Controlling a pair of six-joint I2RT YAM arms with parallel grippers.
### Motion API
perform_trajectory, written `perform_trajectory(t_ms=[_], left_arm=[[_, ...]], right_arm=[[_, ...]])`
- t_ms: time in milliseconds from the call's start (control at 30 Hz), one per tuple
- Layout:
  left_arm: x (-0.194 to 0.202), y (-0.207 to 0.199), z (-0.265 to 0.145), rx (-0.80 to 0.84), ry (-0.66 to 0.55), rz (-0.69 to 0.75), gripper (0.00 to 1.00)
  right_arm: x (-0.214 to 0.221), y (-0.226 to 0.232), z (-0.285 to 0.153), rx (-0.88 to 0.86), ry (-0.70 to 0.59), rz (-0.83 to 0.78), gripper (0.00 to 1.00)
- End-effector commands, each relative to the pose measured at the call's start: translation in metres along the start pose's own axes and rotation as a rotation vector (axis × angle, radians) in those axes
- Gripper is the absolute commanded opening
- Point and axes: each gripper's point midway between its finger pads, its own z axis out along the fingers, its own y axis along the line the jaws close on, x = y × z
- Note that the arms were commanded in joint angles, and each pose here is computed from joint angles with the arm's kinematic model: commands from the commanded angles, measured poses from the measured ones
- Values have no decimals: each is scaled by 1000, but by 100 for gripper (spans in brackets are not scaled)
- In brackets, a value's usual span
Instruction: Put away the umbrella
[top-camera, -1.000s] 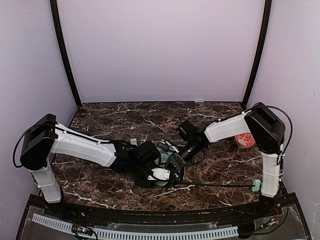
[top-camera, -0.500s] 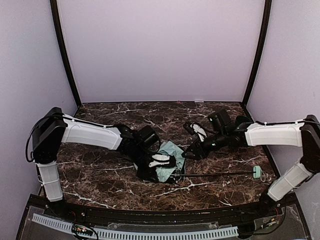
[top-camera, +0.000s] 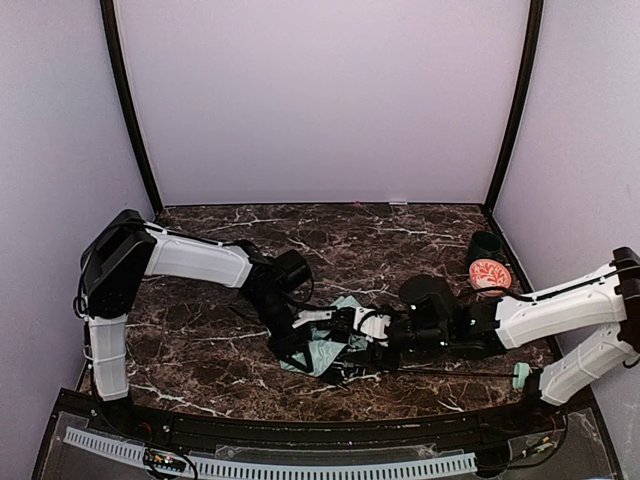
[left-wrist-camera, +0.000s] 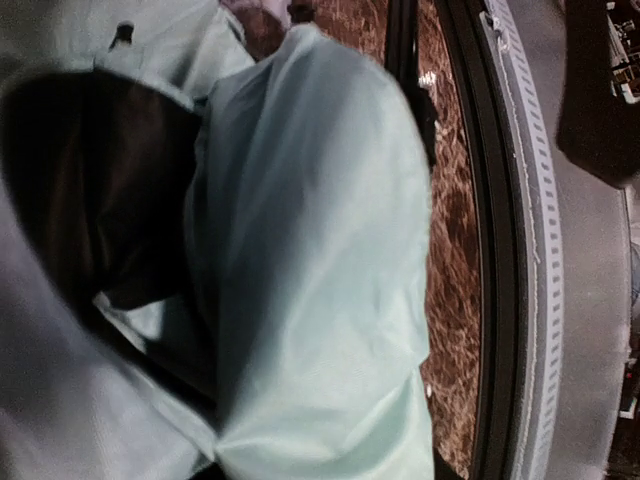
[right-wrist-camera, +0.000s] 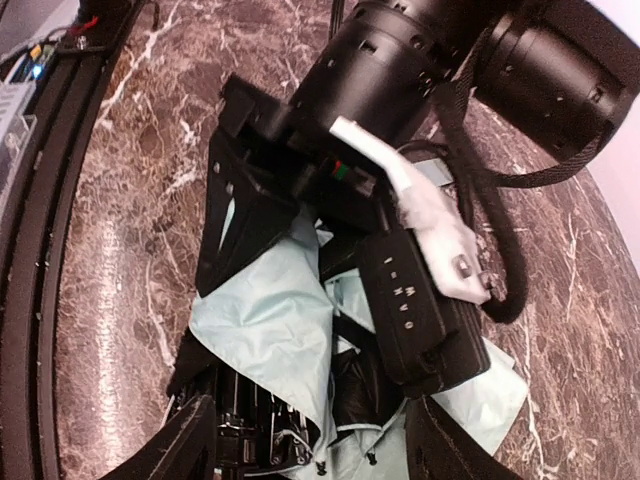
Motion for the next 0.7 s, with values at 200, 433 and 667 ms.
perform_trajectory(t_ms=[200, 433, 667], left_arm=[[70, -27, 24, 142, 228, -260, 13], [71, -25, 24, 135, 236, -267, 13], [71, -24, 24, 129, 239, -271, 13]], right_arm=[[1, 24, 46, 8, 109, -227, 67], [4, 29, 49, 48, 95, -189, 81], [31, 24, 73, 75, 231, -230, 91]])
